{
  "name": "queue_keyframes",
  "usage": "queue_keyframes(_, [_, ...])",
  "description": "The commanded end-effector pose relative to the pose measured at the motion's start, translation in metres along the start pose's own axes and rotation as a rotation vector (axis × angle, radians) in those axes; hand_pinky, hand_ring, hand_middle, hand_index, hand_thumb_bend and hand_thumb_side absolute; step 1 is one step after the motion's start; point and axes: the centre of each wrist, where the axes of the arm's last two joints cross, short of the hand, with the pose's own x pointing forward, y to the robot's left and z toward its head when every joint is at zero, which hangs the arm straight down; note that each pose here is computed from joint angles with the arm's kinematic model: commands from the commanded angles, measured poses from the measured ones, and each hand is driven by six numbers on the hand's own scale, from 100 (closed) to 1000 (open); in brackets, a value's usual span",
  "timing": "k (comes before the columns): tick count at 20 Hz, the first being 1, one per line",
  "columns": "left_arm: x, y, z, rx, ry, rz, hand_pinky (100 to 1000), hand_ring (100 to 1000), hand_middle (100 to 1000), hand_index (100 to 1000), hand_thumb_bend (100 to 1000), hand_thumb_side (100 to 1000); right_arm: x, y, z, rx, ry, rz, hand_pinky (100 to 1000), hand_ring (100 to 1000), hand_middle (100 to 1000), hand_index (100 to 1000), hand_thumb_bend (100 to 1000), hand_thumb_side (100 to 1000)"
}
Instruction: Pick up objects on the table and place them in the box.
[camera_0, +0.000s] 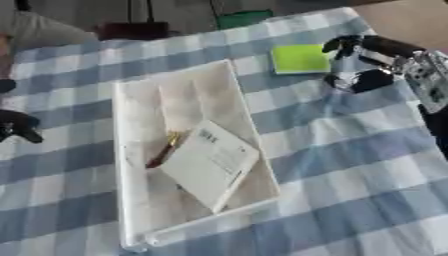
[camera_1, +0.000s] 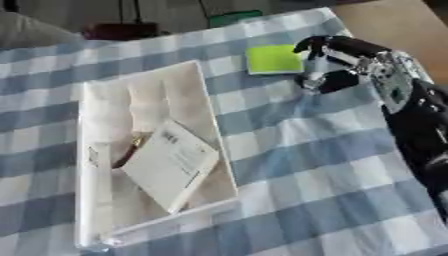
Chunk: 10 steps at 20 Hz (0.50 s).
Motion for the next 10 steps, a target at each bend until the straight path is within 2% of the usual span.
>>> queue_keyframes(1, [0.0065, 0.0009, -0.0046, -0.012, -0.030, -0.010, 512, 617, 819, 921, 240, 918, 0.0020, -0.0208, -0.0003, -0.045, 0.005, 0.034, 788, 776, 925, 939, 297, 614])
queue_keyframes(10, [0.0063, -0.0003, -0.0050, -0.018, -0.032, -0.004, 513, 617, 819, 921, 239, 918, 0.0078, -0.0226, -0.0055, -0.088, 0.048, 0.061, 790, 783, 927, 942, 325, 589])
